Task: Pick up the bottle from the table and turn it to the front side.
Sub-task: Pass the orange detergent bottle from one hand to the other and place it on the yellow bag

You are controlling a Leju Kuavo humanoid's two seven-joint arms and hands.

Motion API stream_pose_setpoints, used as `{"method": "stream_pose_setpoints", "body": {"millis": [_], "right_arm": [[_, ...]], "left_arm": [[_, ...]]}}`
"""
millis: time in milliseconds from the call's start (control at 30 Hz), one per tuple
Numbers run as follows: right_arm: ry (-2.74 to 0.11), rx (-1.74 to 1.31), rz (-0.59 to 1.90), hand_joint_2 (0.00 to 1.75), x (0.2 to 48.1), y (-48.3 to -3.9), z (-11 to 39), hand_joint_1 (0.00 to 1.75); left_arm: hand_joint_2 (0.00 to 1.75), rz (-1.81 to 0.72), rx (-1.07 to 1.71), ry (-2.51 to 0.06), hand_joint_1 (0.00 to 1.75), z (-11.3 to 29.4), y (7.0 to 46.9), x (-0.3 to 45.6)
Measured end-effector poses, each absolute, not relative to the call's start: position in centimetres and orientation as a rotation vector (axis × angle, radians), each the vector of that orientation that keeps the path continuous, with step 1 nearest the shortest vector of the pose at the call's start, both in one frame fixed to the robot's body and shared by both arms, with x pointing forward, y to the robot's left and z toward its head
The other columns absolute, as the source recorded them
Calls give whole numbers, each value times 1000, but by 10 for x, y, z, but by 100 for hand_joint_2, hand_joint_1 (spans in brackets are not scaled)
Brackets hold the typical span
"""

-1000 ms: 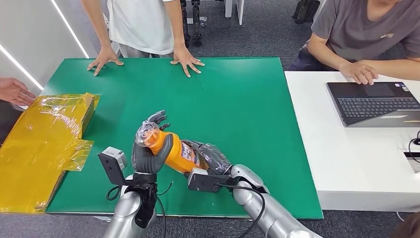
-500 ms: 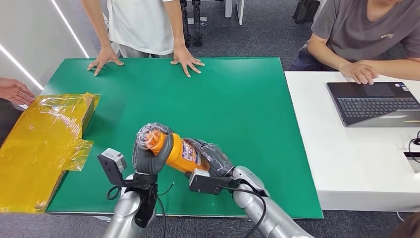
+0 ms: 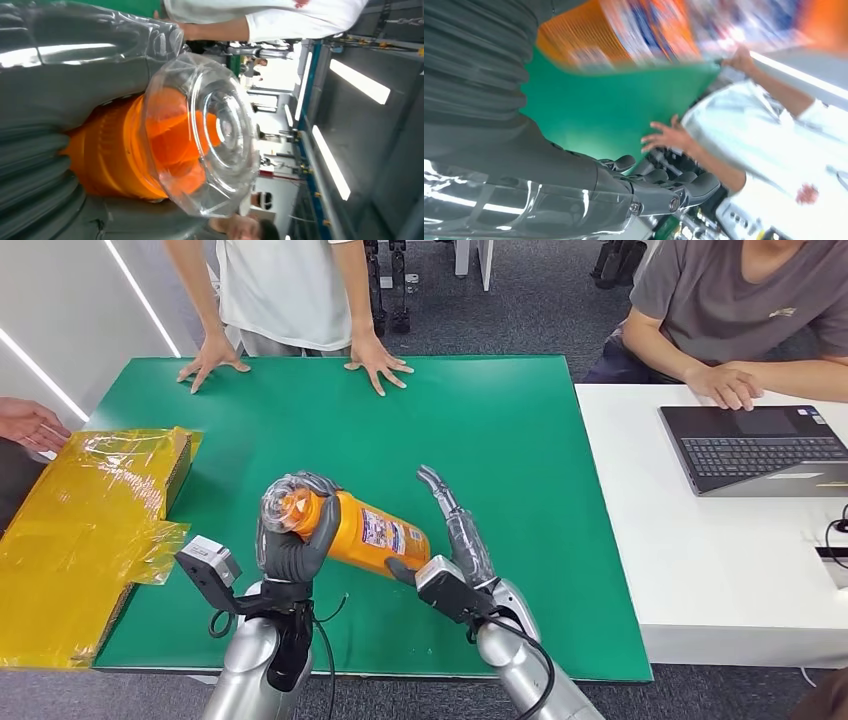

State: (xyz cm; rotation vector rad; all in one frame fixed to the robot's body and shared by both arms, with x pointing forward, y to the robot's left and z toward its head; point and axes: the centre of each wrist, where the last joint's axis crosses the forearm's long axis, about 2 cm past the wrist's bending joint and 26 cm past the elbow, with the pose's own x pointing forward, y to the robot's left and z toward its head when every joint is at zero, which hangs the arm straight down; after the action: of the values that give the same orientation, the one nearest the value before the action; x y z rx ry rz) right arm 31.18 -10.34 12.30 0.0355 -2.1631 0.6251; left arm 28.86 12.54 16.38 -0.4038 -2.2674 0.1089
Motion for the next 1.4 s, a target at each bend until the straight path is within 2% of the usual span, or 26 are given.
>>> {"method": "stream_pose_setpoints", "body": {"millis": [100,200,367,600,700,867,1067,1233,1400], "right_arm": [[-2193,27,585,175,314,-105,129,0],[-2267,19,435,175,311,-107,135,0],[-2388,-40,80,175,284,-109,157,0],[-2483,-69,-89,175,254,-114,182,0],[-2500,-47,-135,175,244,-118,189,0],[-2531,-12,-165,175,236,-123,199,0],[-2562,19,-166,175,232,-124,206,0],[-2583,55,-148,175,232,-125,211,0],[-2599,89,-135,175,232,-125,217,0]], "left_arm": [[175,107,-396,-2256,175,161,126,286],[175,93,-331,-2277,175,160,129,286],[175,-47,56,-2376,175,175,158,292],[175,-300,550,-2380,175,183,198,297],[175,-435,812,-2358,175,180,219,297],[175,-563,1033,-2298,175,178,242,298],[175,-832,1388,-2145,175,174,267,300],[175,-1033,1480,-2038,175,160,284,307],[175,-1229,1445,-1948,175,142,291,318]]}}
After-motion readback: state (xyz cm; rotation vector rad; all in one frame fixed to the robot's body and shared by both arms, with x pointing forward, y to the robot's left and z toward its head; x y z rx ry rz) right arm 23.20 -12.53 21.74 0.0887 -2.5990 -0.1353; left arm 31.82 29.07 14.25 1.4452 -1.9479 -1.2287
